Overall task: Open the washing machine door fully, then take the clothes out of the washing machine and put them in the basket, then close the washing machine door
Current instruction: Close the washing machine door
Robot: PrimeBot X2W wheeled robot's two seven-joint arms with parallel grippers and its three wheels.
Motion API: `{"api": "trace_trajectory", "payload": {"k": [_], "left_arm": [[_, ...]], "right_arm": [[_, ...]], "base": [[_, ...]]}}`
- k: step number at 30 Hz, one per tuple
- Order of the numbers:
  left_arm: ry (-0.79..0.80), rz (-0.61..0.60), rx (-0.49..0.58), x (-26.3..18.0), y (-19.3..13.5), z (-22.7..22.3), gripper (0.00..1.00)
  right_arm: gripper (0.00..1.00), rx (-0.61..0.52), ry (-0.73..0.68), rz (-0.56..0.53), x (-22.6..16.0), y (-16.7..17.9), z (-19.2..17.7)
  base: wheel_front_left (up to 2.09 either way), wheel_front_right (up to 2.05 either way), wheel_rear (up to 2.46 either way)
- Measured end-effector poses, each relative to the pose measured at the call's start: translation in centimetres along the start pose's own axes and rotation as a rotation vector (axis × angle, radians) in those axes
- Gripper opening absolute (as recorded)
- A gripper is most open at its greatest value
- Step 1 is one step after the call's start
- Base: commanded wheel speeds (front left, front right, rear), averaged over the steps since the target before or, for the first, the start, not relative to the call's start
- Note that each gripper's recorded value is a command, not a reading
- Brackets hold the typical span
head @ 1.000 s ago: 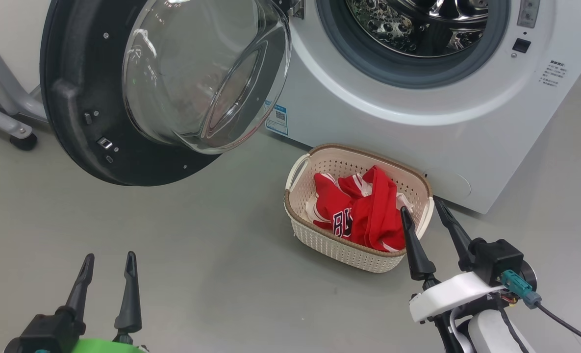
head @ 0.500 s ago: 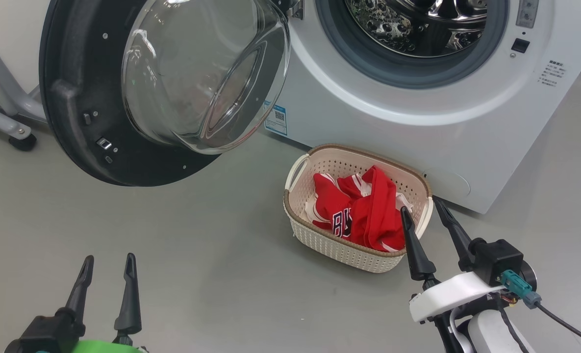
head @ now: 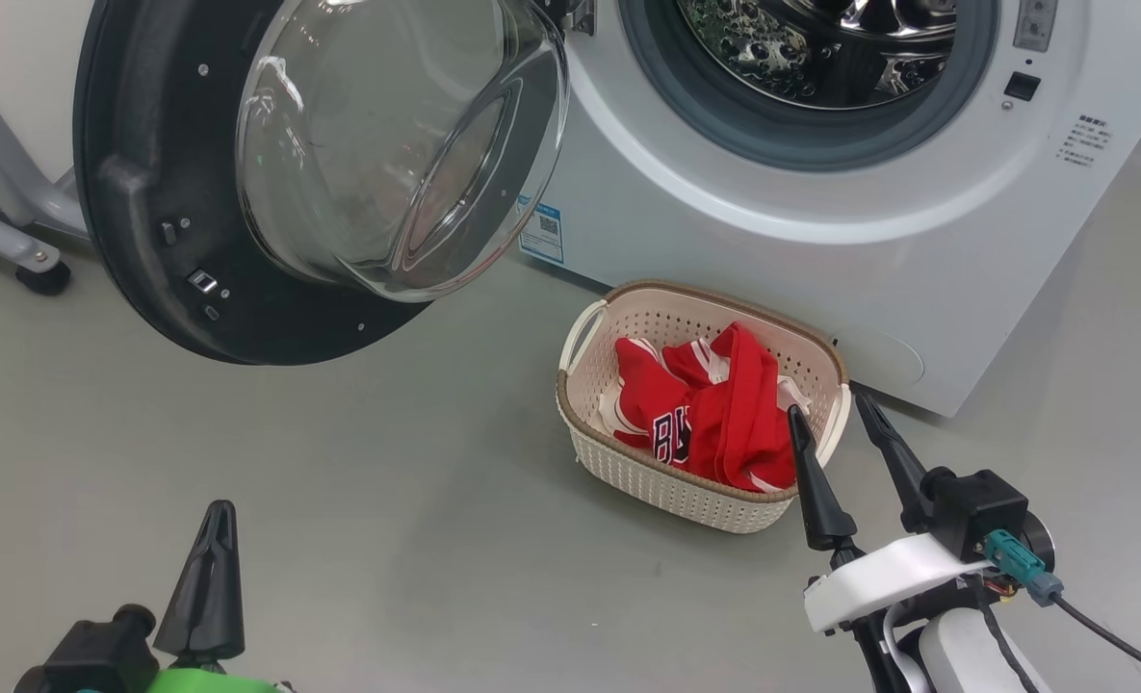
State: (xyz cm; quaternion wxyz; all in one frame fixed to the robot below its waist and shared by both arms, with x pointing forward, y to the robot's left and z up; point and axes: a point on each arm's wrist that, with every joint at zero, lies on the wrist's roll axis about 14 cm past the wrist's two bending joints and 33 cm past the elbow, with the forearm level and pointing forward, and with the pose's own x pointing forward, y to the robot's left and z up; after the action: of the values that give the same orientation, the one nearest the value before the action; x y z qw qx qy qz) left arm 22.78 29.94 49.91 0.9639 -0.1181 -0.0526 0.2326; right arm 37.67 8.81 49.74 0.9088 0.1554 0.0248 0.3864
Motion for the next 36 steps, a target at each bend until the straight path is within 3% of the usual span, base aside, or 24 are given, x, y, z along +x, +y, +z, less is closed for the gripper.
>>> {"api": "trace_trajectory", "payload": {"k": [13, 18, 26, 32, 36], "left_arm": [[-0.018, 0.031, 0.028, 0.5, 1.1, 0.9, 0.00], [-0.073, 0.066, 0.112, 1.2, 3.8, 3.6, 0.00], [-0.223, 0.051, 0.217, 4.9, 5.0, 10.1, 0.00], [-0.293, 0.090, 0.196, 8.1, 6.9, 14.6, 0.00], [-0.291, 0.144, 0.069, 10.3, 8.7, 15.4, 0.00]], "right_arm": [[1.00, 0.006, 0.013, -0.010, 0.1, -0.7, -0.7], [1.00, 0.021, 0.021, -0.004, 0.2, -0.6, -1.2], [1.00, 0.007, 0.059, -0.017, -0.1, -2.0, -2.7], [1.00, -0.022, 0.056, -0.030, 0.4, -4.0, -2.9], [1.00, -0.028, 0.056, -0.046, 0.5, -5.2, -3.1]], "base": [[0.00, 0.00, 0.00], [0.00, 0.00, 0.00], [0.00, 0.00, 0.00], [0.00, 0.00, 0.00], [0.00, 0.00, 0.00]]}}
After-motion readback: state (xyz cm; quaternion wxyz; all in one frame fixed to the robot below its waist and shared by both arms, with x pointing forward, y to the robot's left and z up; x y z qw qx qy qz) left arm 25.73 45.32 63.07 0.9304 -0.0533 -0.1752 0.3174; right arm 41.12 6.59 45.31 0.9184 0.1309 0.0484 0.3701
